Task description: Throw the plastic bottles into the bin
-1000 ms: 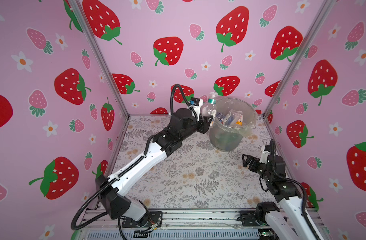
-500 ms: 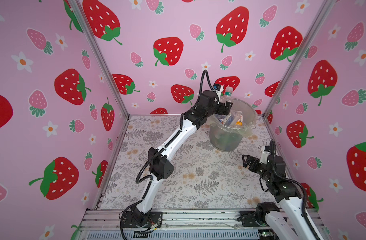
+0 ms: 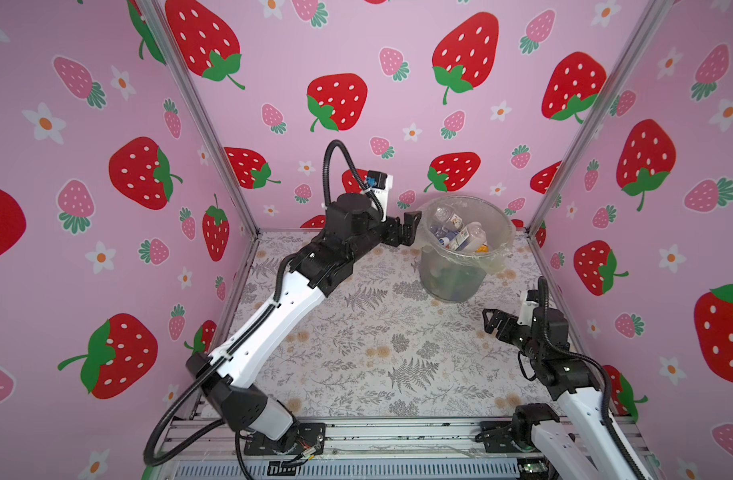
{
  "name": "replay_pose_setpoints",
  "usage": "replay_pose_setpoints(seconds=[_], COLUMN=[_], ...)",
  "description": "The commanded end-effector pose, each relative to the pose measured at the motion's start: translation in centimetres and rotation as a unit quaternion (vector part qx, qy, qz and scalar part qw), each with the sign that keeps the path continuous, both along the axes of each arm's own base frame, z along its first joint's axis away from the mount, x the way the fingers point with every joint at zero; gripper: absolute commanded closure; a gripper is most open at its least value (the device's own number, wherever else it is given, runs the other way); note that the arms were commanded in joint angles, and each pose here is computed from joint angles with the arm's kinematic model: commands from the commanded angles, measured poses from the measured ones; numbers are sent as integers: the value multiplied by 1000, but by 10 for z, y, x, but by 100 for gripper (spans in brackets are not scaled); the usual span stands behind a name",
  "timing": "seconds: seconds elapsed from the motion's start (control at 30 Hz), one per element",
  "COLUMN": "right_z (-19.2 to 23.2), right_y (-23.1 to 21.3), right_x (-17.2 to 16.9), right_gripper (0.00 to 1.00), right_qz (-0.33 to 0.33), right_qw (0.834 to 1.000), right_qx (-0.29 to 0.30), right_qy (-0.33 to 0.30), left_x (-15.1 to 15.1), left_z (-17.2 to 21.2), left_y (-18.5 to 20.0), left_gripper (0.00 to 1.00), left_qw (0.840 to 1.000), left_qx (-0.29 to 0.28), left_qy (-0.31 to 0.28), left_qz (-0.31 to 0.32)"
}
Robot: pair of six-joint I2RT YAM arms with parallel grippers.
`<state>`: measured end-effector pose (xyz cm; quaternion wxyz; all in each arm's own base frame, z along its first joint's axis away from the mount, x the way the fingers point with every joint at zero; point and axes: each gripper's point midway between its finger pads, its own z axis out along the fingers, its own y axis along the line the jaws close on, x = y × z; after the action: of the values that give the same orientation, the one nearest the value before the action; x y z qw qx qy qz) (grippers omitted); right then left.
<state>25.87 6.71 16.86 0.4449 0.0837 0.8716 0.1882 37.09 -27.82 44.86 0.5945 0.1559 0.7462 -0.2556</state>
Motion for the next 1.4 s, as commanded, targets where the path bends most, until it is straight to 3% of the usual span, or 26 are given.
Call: replay_pose_setpoints(seconds=[0.0, 0.5, 0.77, 1.0, 1.17, 1.37], right_z=[10, 10, 6, 4, 1, 8], right_y=[1, -1, -10, -18, -40, -49], right_x=[7, 11, 14, 21, 27, 36], right_gripper=[1, 1, 1, 1, 1, 1], right_qz=[-2, -7, -34, -58, -117, -137], right_qw=[1000, 1000, 999, 998, 991, 985], right_qx=[8, 4, -8, -17, -42, -69], right_qy=[-18, -23, -22, -30, -51, -82], left_x=[6, -20, -33, -34, -29, -19], left_z=[-60, -161, -208, -247, -268, -294], left_y=[27, 150, 211, 238, 258, 279], left_gripper=[1, 1, 1, 1, 1, 1], left_qw=[996, 964, 925, 901, 885, 882], left_qx=[56, 54, 79, 102, 130, 132], left_qy=[41, 134, 153, 165, 149, 153], left_qz=[58, 221, 339, 388, 421, 426])
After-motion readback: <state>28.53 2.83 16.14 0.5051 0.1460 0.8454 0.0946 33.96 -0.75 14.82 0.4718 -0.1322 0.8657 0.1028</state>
